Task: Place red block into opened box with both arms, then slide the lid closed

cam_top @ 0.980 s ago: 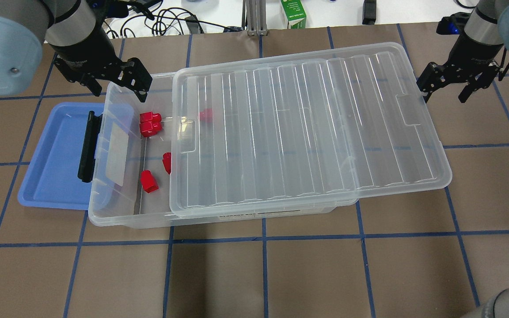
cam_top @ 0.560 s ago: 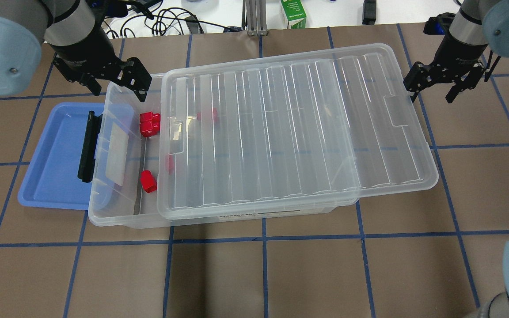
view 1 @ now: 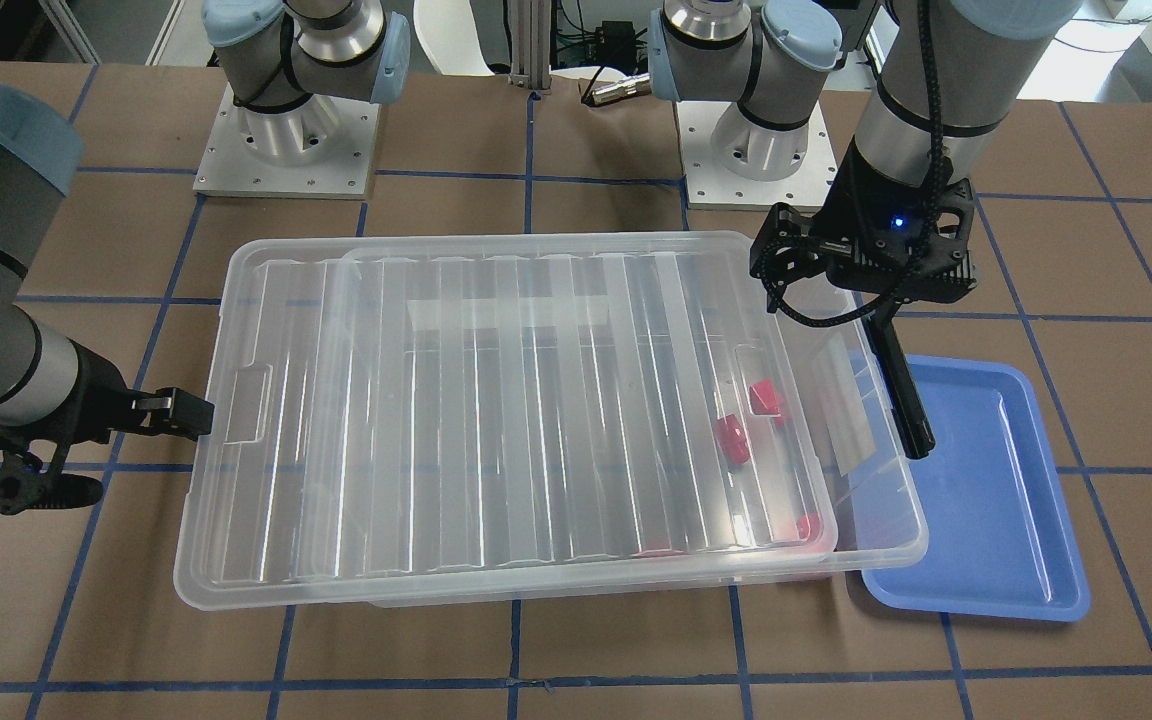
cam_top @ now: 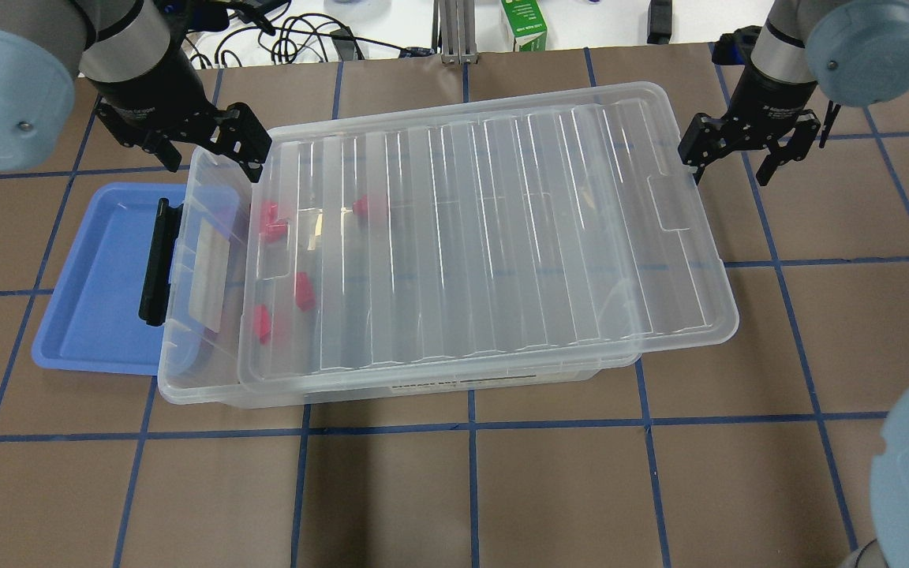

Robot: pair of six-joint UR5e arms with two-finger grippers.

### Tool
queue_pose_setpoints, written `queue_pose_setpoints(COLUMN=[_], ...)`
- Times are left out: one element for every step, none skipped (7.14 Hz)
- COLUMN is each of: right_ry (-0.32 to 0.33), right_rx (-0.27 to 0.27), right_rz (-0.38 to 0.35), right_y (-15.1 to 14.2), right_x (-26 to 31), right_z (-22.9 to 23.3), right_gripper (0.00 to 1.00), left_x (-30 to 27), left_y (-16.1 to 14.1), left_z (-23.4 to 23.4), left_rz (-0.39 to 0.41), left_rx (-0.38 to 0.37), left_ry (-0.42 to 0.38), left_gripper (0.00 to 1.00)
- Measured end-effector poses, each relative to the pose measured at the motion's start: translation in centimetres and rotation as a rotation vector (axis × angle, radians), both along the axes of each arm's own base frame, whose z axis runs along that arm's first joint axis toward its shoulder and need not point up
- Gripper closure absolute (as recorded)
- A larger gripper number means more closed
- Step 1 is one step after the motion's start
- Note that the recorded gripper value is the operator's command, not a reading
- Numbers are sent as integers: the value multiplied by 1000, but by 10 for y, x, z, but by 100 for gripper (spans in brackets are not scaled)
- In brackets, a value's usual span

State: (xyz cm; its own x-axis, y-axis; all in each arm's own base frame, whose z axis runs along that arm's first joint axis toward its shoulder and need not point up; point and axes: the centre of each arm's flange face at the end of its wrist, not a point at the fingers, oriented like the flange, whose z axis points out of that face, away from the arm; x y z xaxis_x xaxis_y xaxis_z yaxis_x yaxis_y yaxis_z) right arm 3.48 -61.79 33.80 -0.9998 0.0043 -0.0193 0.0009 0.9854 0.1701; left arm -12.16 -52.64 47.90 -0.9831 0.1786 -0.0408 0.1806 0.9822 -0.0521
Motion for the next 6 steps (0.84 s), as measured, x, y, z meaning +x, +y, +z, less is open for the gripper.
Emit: queue_pose_setpoints(right_ry=[2,-7,-17,-21,-22,-22], right_rx=[1,2,3,6,9,7], right_rz=[-8,-17,-28,-32,-31,-30], right_y=[1,2,3,3,3,3], right_x=[16,28,35,41,45,46], right_z=[0,-1,-2,-4,-5,-4], right_gripper=[0,0,0,0,0,0], left_x=[0,0,0,1,1,1], left_y=[1,1,2,2,2,2], left_z=[1,1,1,1,1,1], left_rz=[0,0,0,0,-1,0], left_rx=[1,1,2,2,3,3], left_ry=[0,0,-4,-11,-14,-15], left_gripper=[0,0,0,0,0,0])
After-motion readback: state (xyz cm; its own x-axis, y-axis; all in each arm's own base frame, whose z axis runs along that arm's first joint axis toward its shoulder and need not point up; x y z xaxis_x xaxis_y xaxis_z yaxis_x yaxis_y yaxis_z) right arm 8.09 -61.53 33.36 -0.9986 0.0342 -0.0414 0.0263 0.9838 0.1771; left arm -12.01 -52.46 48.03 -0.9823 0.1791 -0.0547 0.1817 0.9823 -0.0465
